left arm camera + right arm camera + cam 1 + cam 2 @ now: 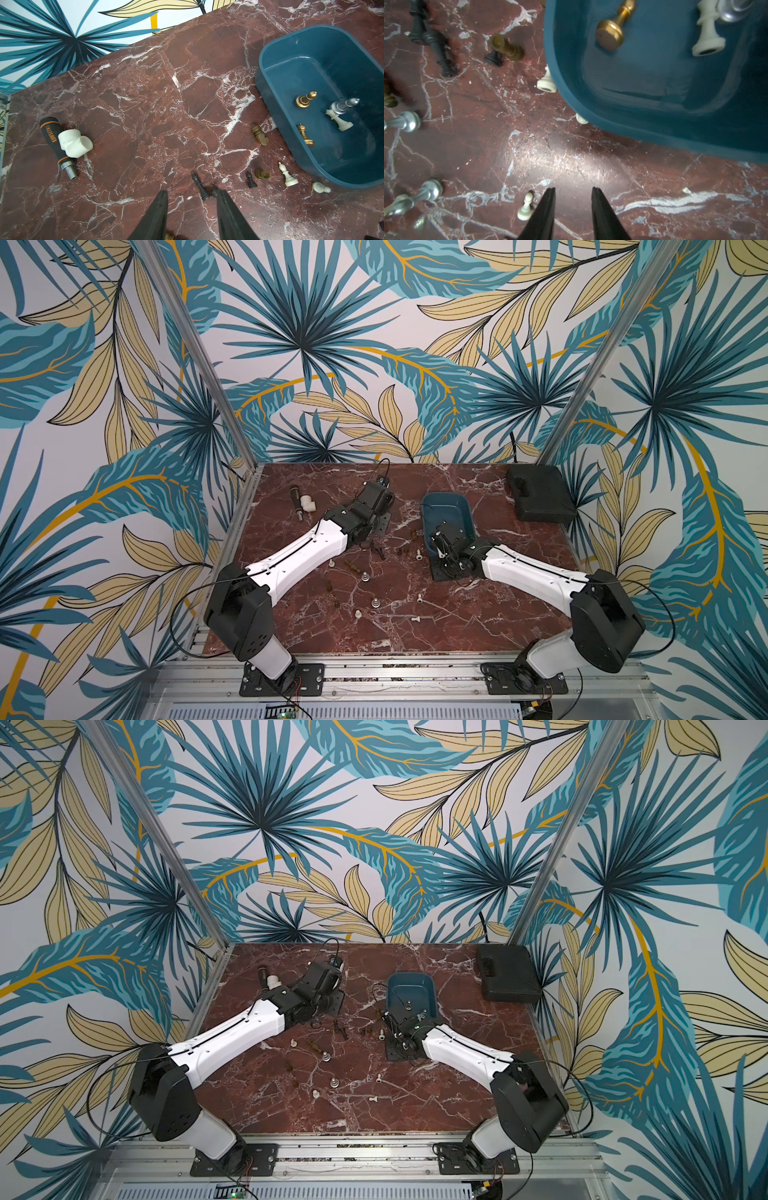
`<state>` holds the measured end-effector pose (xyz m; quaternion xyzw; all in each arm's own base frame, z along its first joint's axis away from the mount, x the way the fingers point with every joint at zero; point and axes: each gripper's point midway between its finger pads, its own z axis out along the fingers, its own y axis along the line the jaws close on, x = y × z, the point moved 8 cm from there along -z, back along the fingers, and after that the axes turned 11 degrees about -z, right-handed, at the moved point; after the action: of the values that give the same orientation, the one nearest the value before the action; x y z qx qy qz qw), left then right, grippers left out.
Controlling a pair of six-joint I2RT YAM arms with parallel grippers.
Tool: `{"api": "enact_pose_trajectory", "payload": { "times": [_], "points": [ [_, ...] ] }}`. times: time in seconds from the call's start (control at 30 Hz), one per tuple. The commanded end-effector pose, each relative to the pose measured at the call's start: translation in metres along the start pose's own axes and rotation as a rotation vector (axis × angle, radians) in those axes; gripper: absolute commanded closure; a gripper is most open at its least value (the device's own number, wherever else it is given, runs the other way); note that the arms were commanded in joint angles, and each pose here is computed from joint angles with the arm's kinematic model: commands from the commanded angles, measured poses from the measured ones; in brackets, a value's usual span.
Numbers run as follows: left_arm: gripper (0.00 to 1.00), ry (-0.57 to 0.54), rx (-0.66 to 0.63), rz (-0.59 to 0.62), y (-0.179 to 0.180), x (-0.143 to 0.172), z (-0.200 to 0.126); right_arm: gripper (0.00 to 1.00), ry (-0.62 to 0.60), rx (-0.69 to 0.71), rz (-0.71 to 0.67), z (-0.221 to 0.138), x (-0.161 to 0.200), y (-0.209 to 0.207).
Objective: Put the chess pieces into the storage box
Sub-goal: Pick up the chess piece at the center of the board.
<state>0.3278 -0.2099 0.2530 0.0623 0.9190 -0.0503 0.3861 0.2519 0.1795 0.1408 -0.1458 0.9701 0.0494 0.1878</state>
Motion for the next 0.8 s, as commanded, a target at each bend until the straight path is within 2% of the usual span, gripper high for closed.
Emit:
{"api": "enact_pose_trajectory", "payload": {
  "times": [0.0, 0.5, 0.77],
  "points": [
    [0.57, -0.018, 0.005, -0.012, -0.001, -0.005, -0.006, 0.66, -0.050, 0.038, 0.028, 0.013, -0.006, 0.000],
    [0.57, 0.000, -0.022, 0.007, 0.003, 0.000, -0.001, 0.67, -0.075, 0.140, 0.023, 0.040, -0.024, -0.001],
    [0.58, 0.019, -0.021, 0.014, 0.000, 0.003, 0.006, 0.73, -0.091, 0.143, 0.027, 0.044, -0.029, 0.000]
  ]
}}
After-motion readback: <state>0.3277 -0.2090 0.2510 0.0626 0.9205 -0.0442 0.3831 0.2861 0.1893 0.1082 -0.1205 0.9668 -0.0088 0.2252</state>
